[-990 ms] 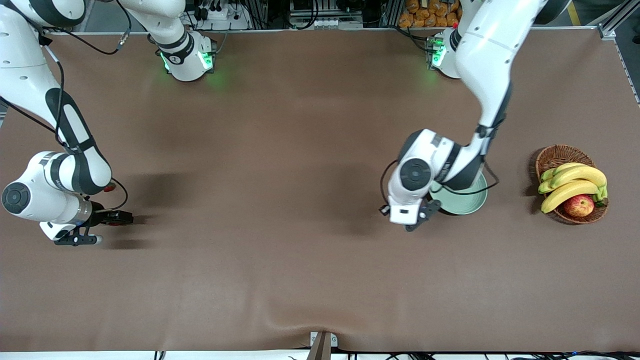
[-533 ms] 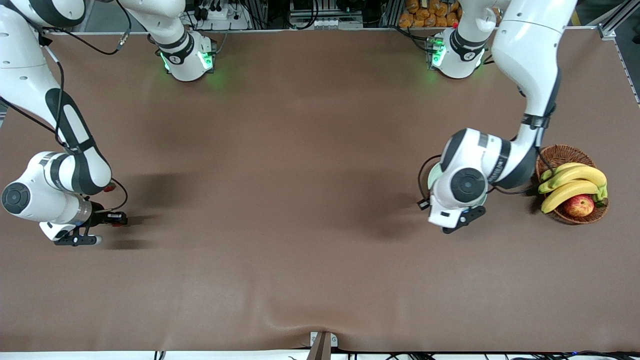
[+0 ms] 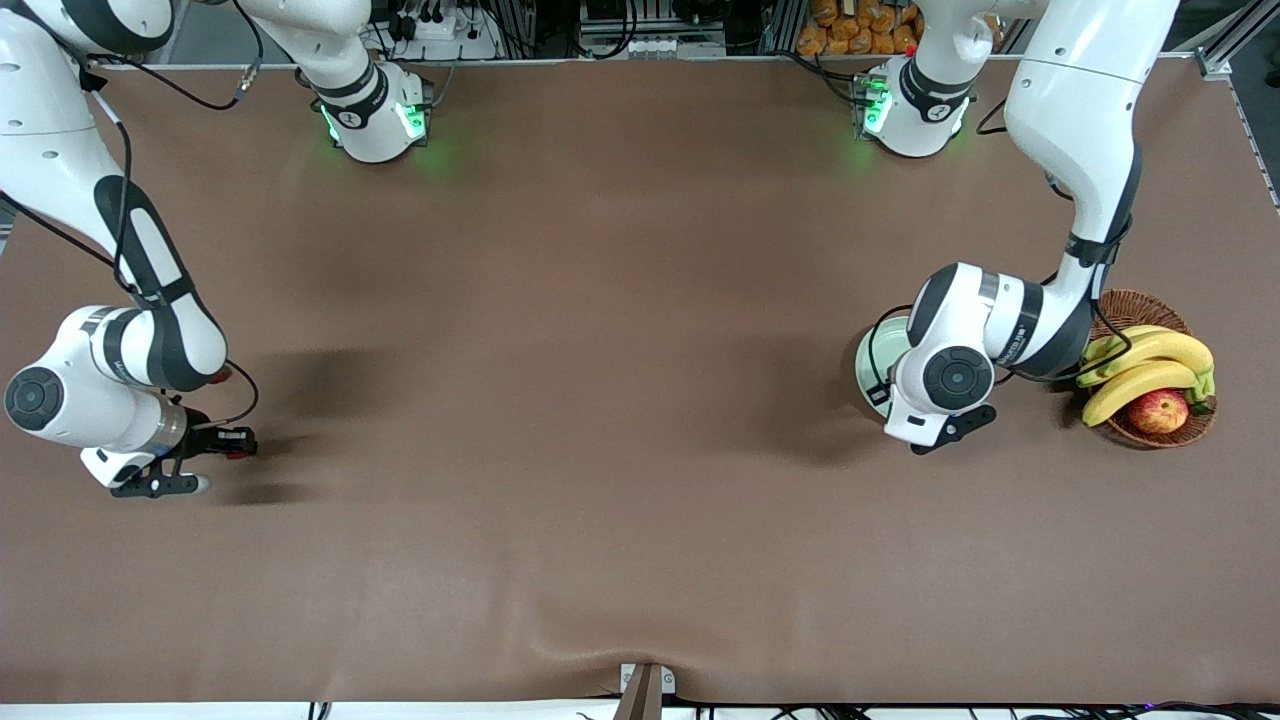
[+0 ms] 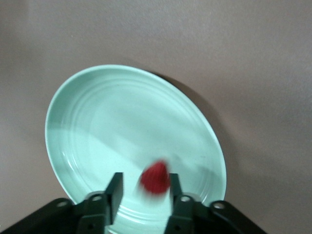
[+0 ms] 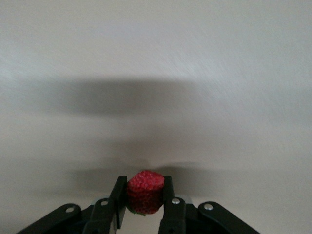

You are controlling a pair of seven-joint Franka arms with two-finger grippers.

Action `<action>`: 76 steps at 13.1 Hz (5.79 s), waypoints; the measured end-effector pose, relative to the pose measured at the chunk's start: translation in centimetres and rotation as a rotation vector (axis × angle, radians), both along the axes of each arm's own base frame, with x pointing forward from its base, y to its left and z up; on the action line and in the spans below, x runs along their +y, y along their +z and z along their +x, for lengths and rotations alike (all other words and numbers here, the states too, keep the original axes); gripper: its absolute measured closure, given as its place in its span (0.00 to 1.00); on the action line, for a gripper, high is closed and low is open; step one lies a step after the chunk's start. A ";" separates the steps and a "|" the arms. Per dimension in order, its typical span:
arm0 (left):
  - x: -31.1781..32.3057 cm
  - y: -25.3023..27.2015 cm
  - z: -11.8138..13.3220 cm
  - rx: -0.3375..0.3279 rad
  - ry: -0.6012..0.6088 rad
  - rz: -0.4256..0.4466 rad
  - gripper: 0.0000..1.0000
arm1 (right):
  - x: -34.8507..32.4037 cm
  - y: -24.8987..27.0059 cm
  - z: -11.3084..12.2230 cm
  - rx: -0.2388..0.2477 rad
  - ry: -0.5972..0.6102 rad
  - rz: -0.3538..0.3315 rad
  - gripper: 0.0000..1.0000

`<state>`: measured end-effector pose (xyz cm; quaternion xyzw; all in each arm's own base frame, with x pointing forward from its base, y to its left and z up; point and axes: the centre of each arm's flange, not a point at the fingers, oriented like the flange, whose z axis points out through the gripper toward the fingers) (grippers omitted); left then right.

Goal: Collect all strawberries into plate
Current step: 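Release the strawberry onto the green plate with the left gripper, then set the second strawberry mid-table with the right gripper while the left gripper withdraws, then grasp the strawberry with the left gripper while the right gripper reaches the last, then release the strawberry onto the plate with the left gripper while the right gripper grasps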

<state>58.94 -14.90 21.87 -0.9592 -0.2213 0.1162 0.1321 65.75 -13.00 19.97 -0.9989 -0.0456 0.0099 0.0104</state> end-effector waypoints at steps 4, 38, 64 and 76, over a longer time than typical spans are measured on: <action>1.4 7.5 0.8 -0.053 -0.007 -0.005 0.04 | 9.1 3.5 2.8 -0.044 0.136 -0.008 0.67; -5.4 26.4 2.9 -0.145 -0.339 -0.256 0.00 | 71.5 -0.9 -15.6 -0.145 -0.182 0.384 0.40; -29.4 -1.5 -6.0 -0.275 -0.320 -0.140 0.00 | 32.6 16.0 -1.1 -0.072 0.231 -0.195 0.00; -28.5 -4.4 -8.2 -0.262 -0.356 -0.150 0.51 | 5.7 18.4 -2.1 0.143 0.194 -0.218 0.00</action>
